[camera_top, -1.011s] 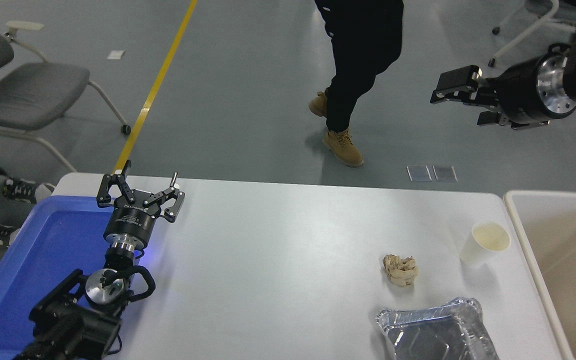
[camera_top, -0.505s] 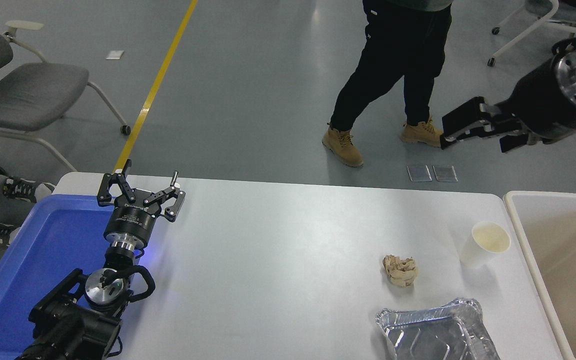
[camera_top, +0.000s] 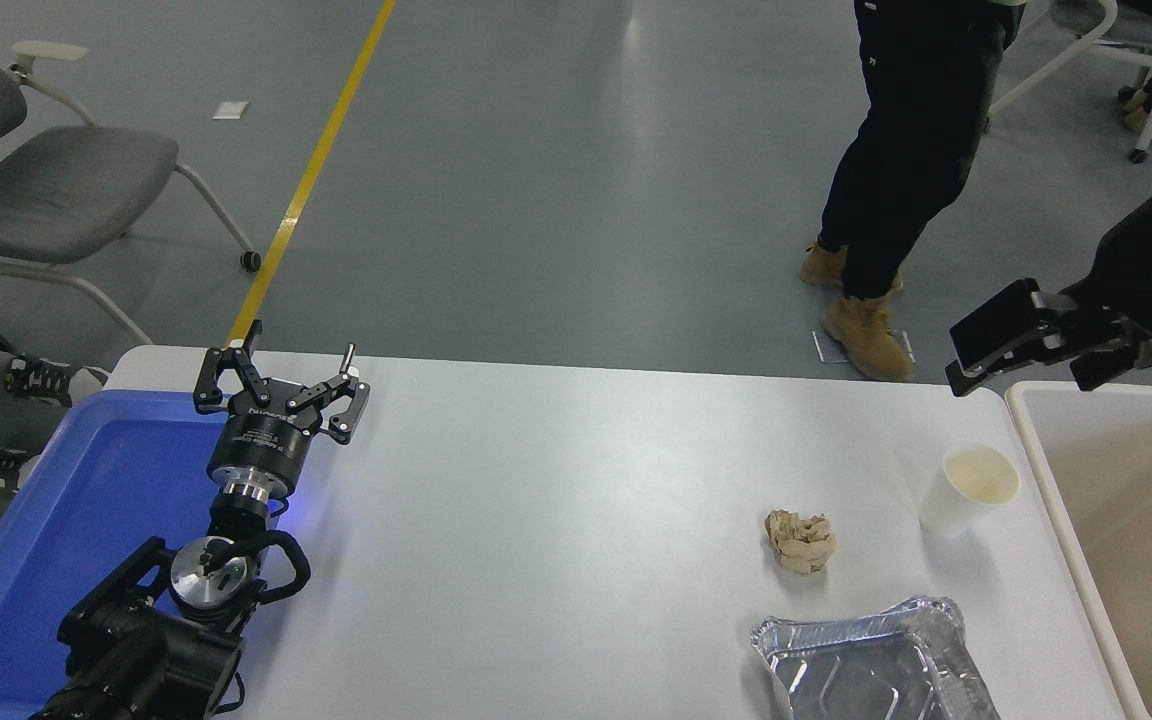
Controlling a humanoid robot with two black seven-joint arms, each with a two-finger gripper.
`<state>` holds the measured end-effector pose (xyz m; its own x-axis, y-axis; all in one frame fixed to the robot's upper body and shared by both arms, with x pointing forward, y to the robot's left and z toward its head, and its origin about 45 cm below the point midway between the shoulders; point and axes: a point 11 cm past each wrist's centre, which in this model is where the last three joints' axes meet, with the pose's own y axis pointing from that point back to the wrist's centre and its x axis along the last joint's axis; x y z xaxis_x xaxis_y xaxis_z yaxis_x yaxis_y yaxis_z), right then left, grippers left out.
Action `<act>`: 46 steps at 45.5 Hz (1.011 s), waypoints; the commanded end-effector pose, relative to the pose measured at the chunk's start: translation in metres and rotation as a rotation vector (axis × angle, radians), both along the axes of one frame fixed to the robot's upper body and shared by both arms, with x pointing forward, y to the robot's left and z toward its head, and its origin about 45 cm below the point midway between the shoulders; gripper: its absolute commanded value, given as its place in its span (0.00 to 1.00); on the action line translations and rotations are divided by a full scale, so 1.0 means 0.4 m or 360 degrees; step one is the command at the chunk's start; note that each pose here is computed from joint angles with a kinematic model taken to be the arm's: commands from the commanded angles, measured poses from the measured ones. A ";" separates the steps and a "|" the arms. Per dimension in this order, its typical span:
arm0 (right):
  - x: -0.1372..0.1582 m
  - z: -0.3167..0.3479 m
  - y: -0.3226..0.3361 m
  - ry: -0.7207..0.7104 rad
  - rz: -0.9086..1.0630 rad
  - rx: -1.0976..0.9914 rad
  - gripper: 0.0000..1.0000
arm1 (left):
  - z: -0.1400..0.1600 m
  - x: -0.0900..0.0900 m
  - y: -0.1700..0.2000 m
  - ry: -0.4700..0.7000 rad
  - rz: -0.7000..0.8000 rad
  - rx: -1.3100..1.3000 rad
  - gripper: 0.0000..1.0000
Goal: Pick up paper cup place in dustbin
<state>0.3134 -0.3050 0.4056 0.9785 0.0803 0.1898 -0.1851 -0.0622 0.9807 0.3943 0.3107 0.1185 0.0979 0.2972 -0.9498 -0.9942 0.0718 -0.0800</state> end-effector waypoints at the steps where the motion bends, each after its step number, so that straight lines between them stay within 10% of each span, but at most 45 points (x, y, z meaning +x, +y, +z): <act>1: 0.006 -0.046 -0.051 0.0034 0.0018 -0.0044 1.00 | 0.002 0.001 0.000 -0.0002 -0.0001 0.0000 0.99; 23: 0.164 -0.214 -0.249 -0.0108 -0.0065 -0.0226 1.00 | 0.002 0.001 0.001 -0.0002 0.0000 0.0002 0.99; 46: 0.155 -0.542 -0.408 -0.0368 -0.0124 -0.0452 1.00 | 0.002 0.001 0.001 -0.0002 0.0000 0.0002 0.99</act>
<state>0.3843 -0.4415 0.2519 0.9468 0.0681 0.3144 -0.3216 0.1728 0.9310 0.3948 0.3111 0.1192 0.0992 0.2986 -0.9492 -0.9941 0.0719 -0.0812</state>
